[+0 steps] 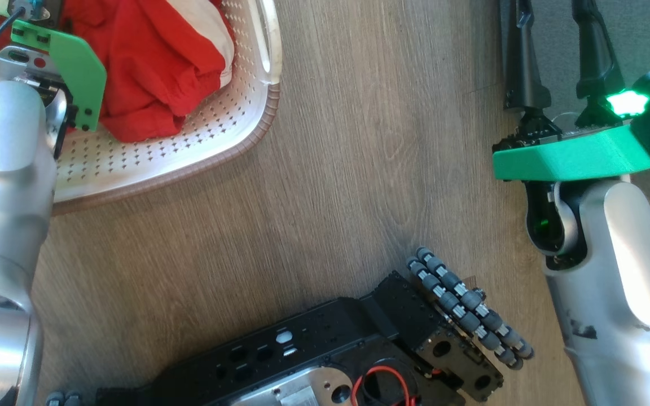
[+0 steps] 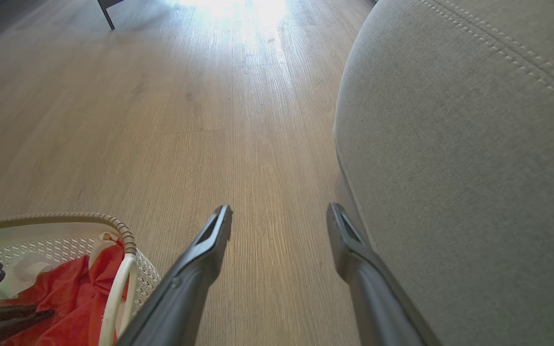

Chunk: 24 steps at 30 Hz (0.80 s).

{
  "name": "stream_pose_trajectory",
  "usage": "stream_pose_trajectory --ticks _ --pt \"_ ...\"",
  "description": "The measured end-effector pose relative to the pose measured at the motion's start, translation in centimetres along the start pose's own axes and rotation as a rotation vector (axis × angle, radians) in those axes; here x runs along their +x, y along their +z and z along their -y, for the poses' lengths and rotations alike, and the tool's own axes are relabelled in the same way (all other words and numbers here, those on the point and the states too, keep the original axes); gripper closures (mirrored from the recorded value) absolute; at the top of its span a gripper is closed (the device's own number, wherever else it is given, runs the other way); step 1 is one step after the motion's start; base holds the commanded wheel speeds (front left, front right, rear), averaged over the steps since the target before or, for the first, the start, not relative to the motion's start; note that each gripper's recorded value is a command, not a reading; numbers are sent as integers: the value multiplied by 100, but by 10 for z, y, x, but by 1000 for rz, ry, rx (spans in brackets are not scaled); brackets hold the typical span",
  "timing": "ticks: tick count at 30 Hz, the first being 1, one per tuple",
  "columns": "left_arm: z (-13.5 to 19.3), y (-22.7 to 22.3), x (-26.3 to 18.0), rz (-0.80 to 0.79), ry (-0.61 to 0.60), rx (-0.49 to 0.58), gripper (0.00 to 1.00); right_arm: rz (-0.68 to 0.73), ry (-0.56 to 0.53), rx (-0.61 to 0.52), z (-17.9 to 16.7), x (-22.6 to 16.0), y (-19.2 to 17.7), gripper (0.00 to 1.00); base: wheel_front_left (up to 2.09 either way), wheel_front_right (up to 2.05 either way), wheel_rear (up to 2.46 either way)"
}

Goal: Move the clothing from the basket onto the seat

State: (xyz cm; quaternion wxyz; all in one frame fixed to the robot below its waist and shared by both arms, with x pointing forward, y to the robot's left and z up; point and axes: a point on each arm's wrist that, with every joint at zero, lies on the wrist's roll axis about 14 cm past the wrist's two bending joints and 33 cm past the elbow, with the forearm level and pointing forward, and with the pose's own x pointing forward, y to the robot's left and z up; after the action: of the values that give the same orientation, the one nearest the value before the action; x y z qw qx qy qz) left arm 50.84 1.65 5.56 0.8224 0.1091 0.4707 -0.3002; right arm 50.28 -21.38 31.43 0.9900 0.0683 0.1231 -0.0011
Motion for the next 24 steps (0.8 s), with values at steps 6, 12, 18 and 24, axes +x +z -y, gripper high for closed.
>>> stream_pose_trajectory --ticks 6,12,18,24 --pt "1 -2 0 -2 -11 9 100 1 -2 10 0 0 0 0 0 0 0" --pt "2 20 -12 81 -17 -15 100 31 -2 18 -1 2 11 0 0 0 0" --pt "4 54 -38 208 -15 -51 100 87 -6 26 -2 1 34 0 0 0 0" --pt "-9 75 -82 303 40 -128 100 113 0 10 -3 -15 56 0 0 0 0"
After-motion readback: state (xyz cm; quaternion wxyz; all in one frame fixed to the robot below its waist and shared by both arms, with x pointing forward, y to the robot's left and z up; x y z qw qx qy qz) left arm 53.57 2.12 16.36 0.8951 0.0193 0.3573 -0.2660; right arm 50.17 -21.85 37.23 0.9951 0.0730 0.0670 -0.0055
